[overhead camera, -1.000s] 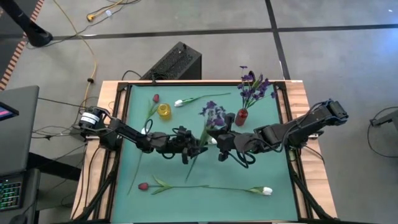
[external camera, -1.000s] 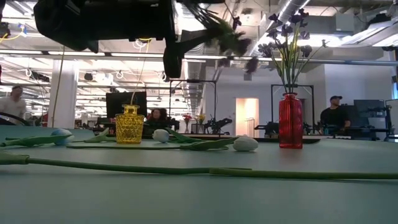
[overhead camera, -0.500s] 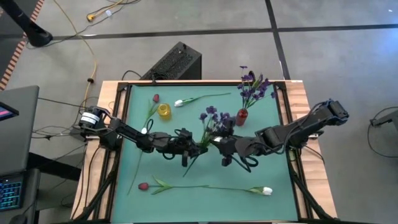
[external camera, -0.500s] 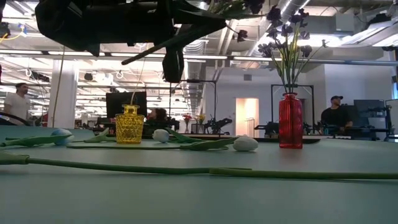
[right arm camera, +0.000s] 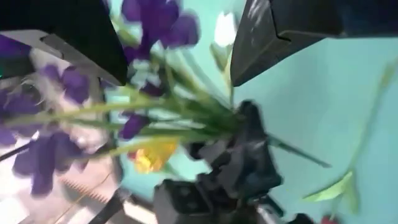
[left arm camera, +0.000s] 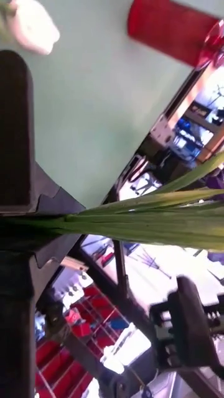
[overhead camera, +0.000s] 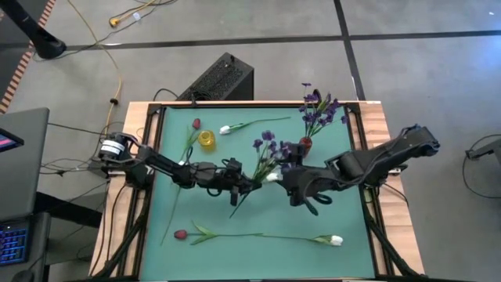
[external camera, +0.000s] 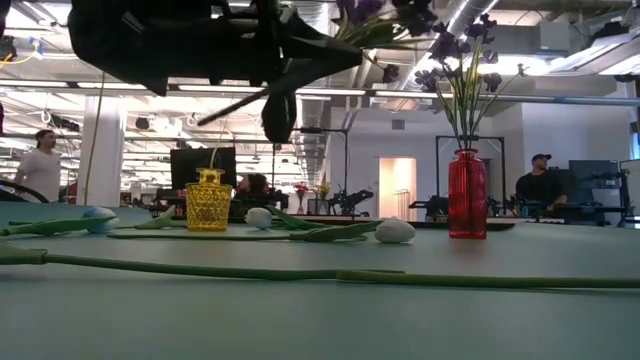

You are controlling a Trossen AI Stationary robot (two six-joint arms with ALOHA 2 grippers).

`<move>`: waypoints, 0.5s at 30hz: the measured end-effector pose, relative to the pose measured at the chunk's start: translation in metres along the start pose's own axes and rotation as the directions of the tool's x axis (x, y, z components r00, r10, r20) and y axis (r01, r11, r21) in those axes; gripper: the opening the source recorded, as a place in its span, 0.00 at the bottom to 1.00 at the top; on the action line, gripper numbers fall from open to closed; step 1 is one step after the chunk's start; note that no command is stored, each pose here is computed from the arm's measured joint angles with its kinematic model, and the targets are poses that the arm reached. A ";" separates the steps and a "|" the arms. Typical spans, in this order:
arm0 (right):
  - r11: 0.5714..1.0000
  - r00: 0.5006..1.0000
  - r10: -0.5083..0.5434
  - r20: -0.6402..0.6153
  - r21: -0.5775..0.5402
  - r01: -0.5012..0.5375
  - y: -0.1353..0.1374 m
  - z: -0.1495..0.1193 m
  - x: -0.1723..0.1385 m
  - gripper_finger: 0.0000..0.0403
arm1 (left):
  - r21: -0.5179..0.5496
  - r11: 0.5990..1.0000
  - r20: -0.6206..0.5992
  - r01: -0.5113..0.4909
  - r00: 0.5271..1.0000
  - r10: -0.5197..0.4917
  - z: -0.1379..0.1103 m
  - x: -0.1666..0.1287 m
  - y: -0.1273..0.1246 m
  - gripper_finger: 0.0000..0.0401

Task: Sort flowers into vase by color
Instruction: Put the violet flowers into the red vase

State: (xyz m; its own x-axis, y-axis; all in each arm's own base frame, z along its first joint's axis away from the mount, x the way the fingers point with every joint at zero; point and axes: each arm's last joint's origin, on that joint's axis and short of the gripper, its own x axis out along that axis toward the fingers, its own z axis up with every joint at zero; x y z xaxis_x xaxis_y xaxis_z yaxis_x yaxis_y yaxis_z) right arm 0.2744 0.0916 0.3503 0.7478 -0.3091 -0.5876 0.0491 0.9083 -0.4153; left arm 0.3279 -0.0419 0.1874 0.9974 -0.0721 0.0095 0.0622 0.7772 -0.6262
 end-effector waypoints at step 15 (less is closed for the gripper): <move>0.961 0.961 0.249 -0.117 0.152 -0.230 -0.026 -0.013 -0.061 0.78 | 0.190 0.982 0.068 0.021 0.997 -0.034 0.016 -0.001 0.005 0.00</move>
State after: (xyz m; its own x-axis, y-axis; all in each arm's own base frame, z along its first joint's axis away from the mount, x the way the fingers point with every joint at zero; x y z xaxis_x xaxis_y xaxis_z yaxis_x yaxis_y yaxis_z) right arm 0.2187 0.0834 0.3883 0.6536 -0.1040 -0.7497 -0.0243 0.9871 -0.1581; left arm 0.3283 -0.0278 0.1967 0.9949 -0.0561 0.0839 0.0890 0.8802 -0.4663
